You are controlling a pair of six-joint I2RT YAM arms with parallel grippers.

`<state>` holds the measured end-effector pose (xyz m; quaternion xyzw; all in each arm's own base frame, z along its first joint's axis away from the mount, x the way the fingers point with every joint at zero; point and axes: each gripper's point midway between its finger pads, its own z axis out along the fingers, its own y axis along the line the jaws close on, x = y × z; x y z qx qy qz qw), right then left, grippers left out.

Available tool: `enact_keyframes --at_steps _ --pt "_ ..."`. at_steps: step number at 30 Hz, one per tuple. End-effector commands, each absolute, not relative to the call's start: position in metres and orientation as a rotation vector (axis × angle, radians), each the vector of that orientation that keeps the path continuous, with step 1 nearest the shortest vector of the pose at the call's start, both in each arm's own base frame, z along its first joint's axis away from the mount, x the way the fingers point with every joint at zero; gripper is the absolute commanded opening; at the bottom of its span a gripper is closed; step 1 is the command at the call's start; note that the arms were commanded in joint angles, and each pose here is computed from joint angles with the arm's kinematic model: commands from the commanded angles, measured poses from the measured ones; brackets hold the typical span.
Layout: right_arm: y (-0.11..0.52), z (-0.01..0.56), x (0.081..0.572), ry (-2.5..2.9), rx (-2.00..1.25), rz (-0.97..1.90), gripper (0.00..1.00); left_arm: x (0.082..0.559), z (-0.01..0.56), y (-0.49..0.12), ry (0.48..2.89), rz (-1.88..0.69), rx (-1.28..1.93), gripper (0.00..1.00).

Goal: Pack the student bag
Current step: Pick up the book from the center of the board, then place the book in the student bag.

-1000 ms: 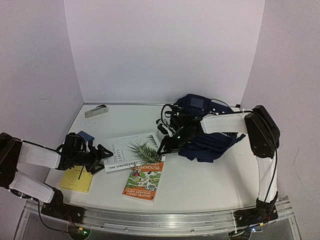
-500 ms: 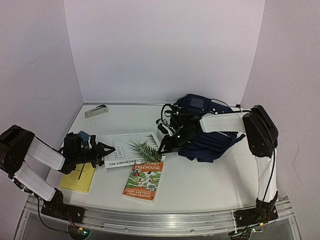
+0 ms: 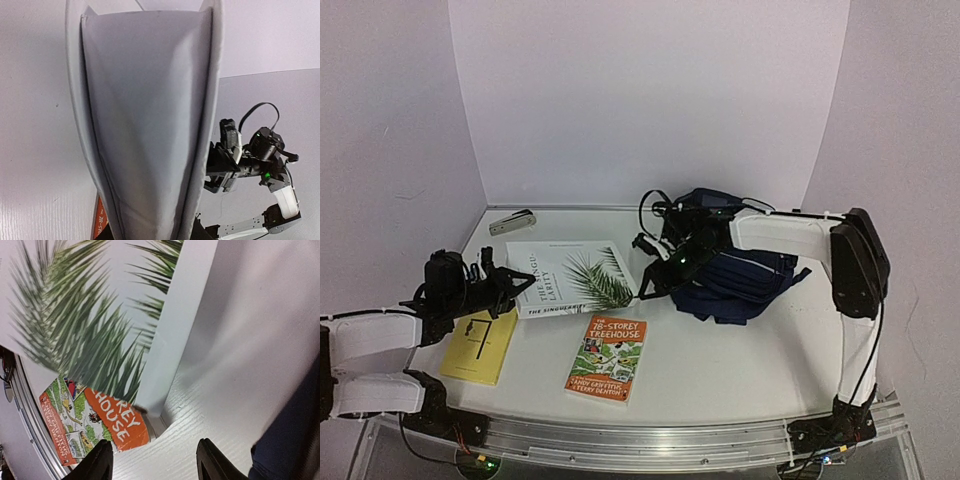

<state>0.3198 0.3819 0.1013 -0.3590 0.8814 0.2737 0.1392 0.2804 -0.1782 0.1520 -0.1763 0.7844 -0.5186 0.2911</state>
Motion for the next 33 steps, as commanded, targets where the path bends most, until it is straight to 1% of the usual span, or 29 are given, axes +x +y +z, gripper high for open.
enact_keyframes --at_steps 1,5,9,13,19,22,24,28,29,30,33 --pt "0.349 0.165 0.331 2.391 -1.127 0.515 0.61 0.291 0.185 -0.178 2.018 -1.381 -0.445 0.15" --pt "0.303 0.147 0.344 2.415 -1.156 0.152 0.6 0.293 0.197 -0.179 1.976 -1.416 -0.442 0.15" --pt "0.271 0.128 0.348 2.449 -1.166 -0.03 0.57 0.292 0.204 -0.179 1.948 -1.43 -0.439 0.15" --pt "0.245 0.114 0.353 2.473 -1.183 -0.148 0.56 0.292 0.202 -0.179 1.953 -1.434 -0.443 0.14" --pt "0.217 0.092 0.352 2.533 -1.207 -0.175 0.5 0.29 0.2 -0.179 1.955 -1.442 -0.445 0.14" --pt "0.213 0.086 0.354 2.543 -1.214 -0.176 0.42 0.29 0.2 -0.179 1.953 -1.442 -0.446 0.14" --pt "0.216 0.085 0.356 2.538 -1.214 -0.164 0.33 0.29 0.199 -0.179 1.952 -1.444 -0.447 0.13" --pt "0.233 0.097 0.358 2.522 -1.188 -0.045 0.07 0.29 0.205 -0.18 1.933 -1.458 -0.431 0.12" --pt "0.241 0.103 0.359 2.513 -1.177 0.003 0.03 0.29 0.207 -0.18 1.927 -1.464 -0.426 0.12" --pt "0.247 0.108 0.36 2.504 -1.165 0.037 0.0 0.29 0.209 -0.181 1.921 -1.47 -0.419 0.12" --pt "0.266 0.132 0.365 2.467 -1.12 0.136 0.0 0.29 0.215 -0.183 1.903 -1.487 -0.395 0.11"
